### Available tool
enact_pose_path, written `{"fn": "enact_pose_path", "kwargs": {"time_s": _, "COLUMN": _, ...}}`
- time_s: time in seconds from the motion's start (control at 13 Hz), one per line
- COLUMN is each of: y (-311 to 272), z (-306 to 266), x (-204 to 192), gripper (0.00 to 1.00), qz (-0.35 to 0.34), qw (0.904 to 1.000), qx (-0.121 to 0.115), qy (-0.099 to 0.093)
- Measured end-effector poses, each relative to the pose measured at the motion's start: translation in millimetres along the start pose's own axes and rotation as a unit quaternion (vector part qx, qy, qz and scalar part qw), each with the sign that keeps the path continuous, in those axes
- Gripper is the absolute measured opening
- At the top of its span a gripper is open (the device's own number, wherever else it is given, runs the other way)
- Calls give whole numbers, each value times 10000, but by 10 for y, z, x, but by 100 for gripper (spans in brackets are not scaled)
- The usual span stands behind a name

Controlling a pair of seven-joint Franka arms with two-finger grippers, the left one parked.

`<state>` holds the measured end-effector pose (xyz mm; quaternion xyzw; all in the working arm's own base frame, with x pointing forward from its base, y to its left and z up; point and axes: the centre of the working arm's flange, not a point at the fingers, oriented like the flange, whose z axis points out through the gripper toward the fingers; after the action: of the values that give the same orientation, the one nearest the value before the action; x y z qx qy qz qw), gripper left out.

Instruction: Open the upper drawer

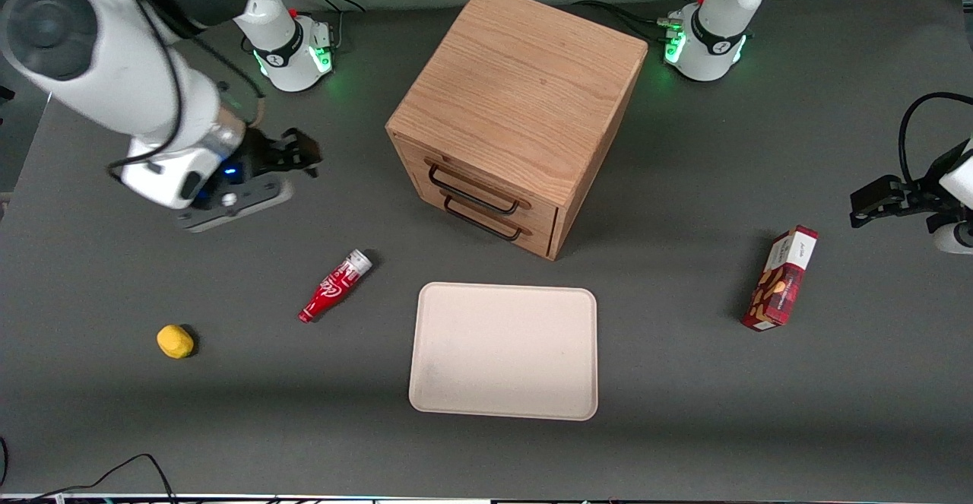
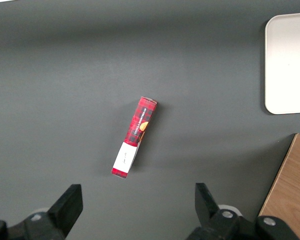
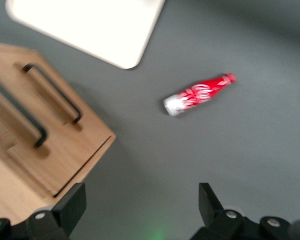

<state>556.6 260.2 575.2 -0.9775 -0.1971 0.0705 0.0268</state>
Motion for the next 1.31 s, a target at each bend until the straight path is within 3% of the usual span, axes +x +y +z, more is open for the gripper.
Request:
{"fn": "enact_pose_path", "kwargs": {"time_s": 0.31, "y": -516, "z": 356, "x": 280, "gripper": 100, "qz": -1154, "qw": 9926, "qx": 358, "qy": -121}}
{"fn": "enact_pose_path", "kwargs": {"time_s": 0.77, "y": -1217, "z": 763, "x": 633, "gripper": 100, "qz": -1958, "qw": 9780, "qx": 690, "qy": 191}}
{"fn": "enact_pose_path", "kwargs": {"time_s": 1.0, "y": -1273, "z": 1047, "x": 806, "gripper": 100, "qz": -2659, "qw": 9600, "qx": 826, "qy": 304}}
{"fn": "enact_pose_path", "kwargs": {"time_s": 1.31, "y": -1195, "z": 1395, "x": 986, "gripper": 100, "qz": -3137, "qw": 9415, "qx": 1188, "qy": 315}}
